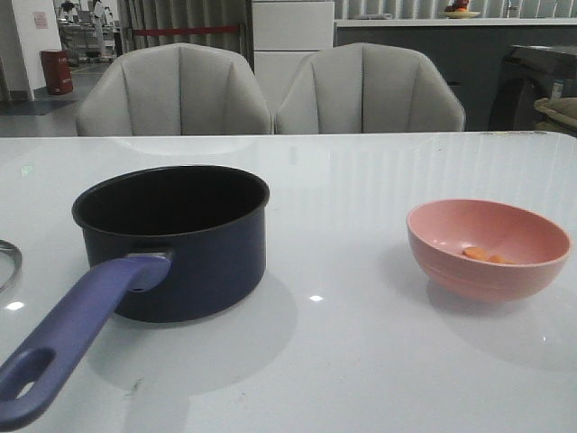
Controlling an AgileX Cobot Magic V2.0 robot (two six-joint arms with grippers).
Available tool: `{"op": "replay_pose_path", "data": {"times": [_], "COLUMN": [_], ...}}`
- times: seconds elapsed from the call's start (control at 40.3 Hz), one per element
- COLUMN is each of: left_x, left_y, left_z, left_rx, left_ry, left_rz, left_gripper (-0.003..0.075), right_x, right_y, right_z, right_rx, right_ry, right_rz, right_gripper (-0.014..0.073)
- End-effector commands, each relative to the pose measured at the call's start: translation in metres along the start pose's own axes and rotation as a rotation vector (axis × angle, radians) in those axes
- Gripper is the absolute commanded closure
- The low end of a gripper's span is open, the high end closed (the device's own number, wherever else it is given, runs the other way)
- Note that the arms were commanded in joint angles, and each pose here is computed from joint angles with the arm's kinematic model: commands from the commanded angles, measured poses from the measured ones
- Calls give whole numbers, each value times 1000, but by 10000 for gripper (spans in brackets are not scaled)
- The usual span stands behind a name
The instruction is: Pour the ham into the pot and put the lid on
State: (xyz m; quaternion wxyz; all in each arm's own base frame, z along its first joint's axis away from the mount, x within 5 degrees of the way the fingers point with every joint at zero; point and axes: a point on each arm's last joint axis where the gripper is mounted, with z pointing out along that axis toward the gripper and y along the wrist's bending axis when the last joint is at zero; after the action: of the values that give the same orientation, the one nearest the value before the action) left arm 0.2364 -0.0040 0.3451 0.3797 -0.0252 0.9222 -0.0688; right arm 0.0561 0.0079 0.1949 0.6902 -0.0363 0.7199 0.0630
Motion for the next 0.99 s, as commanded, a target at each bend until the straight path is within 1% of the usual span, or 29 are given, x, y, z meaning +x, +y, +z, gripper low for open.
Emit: {"op": "replay_pose_path", "data": {"times": [0.0, 0.099, 0.298, 0.422, 0.695, 0.819, 0.968], "left_x": [3, 25, 70, 98, 147, 161, 167], "left_y": [-12, -19, -17, -15, -9, -5, -2], "left_z": [-36, -61, -94, -96, -94, -96, -97], "left_rx": [32, 61, 88, 117, 181, 207, 193], "left_ry": [-210, -298, -454, -520, -699, -800, -886], "left_rz": [44, 90, 102, 117, 152, 153, 171], "left_gripper": [115, 115, 115, 115, 116, 116, 117], "right_x": [-4, -4, -4, -4, -4, -4, -4], "right_y": [0, 0, 0, 0, 0, 0, 0], "right_z": [-1, -1, -1, -1, -1, -1, -1], "right_rx": [2, 2, 2, 2, 2, 2, 2], "right_ry": [-84, -84, -84, -84, -83, -83, -83], "right_rz": [-12, -12, -12, -12, -12, -12, -12], "right_gripper": [444, 444, 444, 444, 444, 444, 444]}}
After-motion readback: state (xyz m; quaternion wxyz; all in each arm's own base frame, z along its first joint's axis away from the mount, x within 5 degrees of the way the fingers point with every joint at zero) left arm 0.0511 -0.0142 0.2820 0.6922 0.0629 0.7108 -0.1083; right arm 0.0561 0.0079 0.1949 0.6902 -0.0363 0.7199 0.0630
